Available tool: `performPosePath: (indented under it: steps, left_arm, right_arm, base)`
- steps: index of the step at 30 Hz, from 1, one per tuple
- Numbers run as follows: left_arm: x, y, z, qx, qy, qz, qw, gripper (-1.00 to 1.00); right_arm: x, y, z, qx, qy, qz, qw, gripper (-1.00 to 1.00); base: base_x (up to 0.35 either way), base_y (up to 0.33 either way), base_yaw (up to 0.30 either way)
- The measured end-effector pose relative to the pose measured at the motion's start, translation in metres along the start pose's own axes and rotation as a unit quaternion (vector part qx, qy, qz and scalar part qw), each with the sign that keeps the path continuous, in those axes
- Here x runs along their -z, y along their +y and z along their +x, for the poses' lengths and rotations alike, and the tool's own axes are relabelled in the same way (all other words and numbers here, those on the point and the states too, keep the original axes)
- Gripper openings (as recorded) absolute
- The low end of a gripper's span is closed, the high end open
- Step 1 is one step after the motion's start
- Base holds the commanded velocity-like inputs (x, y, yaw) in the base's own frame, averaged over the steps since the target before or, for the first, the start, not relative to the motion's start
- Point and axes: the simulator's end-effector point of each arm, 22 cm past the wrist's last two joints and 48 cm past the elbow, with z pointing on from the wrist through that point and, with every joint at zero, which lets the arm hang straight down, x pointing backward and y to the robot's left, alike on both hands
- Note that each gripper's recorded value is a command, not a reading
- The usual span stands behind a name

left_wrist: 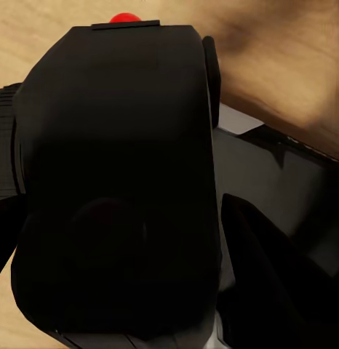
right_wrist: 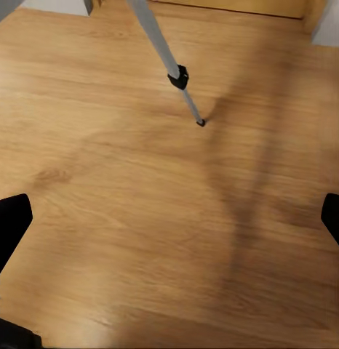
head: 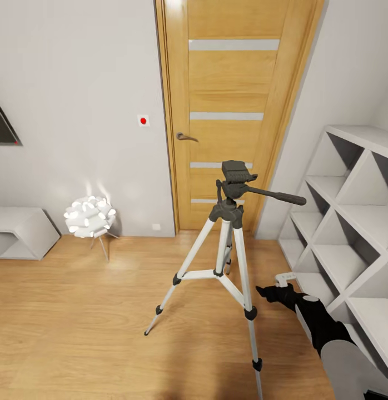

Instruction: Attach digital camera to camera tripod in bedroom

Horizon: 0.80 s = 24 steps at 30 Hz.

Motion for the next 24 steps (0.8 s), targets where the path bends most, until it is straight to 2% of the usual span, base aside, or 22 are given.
performPosePath:
  steps: [4,7,11,24]
  left_arm:
    - [0.000,-0.001,-0.001,0.000,-0.001,0.001,1.0000,-1.00]
    - [0.000,0.000,-0.001,-0.001,-0.001,0.000,1.0000,-1.00]
    - [0.000,-0.001,-0.001,-0.001,-0.001,0.001,1.0000,-1.00]
    - [0.000,0.000,-0.001,-0.001,-0.001,0.001,1.0000,-1.00]
  right_arm:
    - [0.002,-0.006,-0.003,-0.003,-0.005,0.000,1.0000,1.00]
    - [0.004,-0.008,-0.009,0.002,-0.010,-0.004,0.9999,1.00]
    - [0.010,-0.022,-0.018,0.010,-0.018,-0.001,0.9998,1.00]
    - [0.024,-0.052,-0.017,0.030,-0.012,-0.006,0.9995,1.00]
  base:
    - [0.000,0.000,0.000]
    - [0.000,0.000,0.000]
    - [0.000,0.000,0.000]
    - [0.000,0.000,0.000]
